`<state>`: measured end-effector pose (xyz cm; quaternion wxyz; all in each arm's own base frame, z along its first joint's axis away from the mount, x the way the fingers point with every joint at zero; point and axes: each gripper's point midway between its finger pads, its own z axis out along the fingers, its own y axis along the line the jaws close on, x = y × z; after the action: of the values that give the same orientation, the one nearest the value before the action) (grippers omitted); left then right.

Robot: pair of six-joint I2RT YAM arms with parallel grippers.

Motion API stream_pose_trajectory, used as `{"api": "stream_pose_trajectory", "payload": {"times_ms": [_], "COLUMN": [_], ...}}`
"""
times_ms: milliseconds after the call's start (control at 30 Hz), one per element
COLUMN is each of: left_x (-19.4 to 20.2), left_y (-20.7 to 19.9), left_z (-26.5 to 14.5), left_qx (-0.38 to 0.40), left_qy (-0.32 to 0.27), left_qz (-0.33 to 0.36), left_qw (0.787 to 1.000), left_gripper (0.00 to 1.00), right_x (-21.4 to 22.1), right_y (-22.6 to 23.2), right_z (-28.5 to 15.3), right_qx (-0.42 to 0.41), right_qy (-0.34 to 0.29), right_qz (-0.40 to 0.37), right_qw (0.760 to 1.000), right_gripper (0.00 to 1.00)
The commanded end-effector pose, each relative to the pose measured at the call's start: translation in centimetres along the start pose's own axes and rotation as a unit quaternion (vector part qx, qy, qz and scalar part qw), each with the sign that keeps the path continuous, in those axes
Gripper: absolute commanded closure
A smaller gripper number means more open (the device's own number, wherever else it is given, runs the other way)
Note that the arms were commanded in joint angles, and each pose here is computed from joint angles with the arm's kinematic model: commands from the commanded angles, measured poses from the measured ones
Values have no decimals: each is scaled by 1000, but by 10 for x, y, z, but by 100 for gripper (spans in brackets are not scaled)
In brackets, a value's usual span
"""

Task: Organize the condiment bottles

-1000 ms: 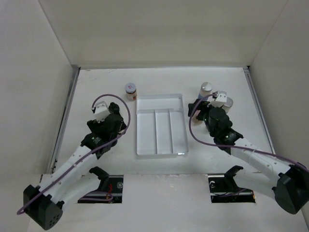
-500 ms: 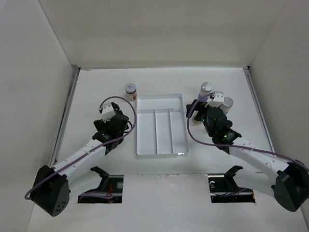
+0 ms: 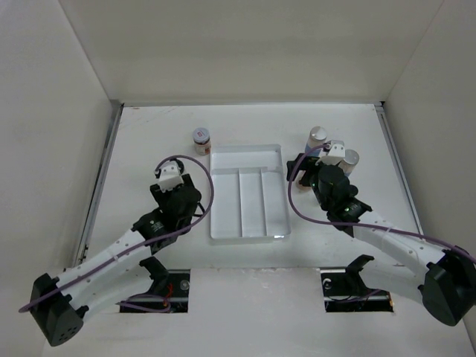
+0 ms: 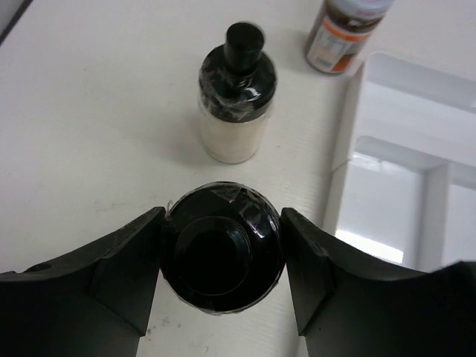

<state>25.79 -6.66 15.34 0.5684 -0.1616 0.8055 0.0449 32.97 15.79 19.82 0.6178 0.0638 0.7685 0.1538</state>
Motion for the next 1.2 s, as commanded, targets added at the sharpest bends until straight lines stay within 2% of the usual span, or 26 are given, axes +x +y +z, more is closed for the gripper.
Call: {"api": "stream_pose_trajectory", "payload": {"times_ms": [0, 167, 367, 567, 767, 867, 1000, 1067, 1167], "left_x": [-47, -68, -90, -82, -52, -24, -5, -9, -26], "left_y": [-23, -100, -183, -209, -214, -213, -205, -201, -196], "left_z": [-23, -15, 52, 116, 148, 151, 147, 140, 122], "left_qx": [27, 86, 139, 119, 117, 111, 97, 89, 94], "left_qy": [-49, -48, -58, -46, -26, -7, -1, -9, -28], "left_qz": [-32, -43, -51, -48, -35, -16, -2, -3, -17], "left_qw": [998, 994, 987, 991, 992, 994, 995, 996, 995], "left_gripper": [64, 64, 64, 65, 64, 52, 15, 6, 1], "right_x": [-29, -29, -27, -26, -24, -23, -22, -21, -19], "right_y": [19, 19, 19, 17, 17, 15, 14, 13, 7], "right_z": [3, 3, 2, 3, 5, 6, 7, 8, 10], "right_qx": [-24, -24, -25, -23, -22, -19, -15, -13, 3], "right_qy": [-35, -36, -34, -33, -30, -30, -28, -25, -18], "right_qz": [17, 19, 18, 19, 17, 18, 16, 15, 7], "right_qw": [999, 999, 999, 999, 999, 999, 999, 999, 1000], "right_gripper": [7, 7, 7, 7, 7, 6, 3, 1, 0]}}
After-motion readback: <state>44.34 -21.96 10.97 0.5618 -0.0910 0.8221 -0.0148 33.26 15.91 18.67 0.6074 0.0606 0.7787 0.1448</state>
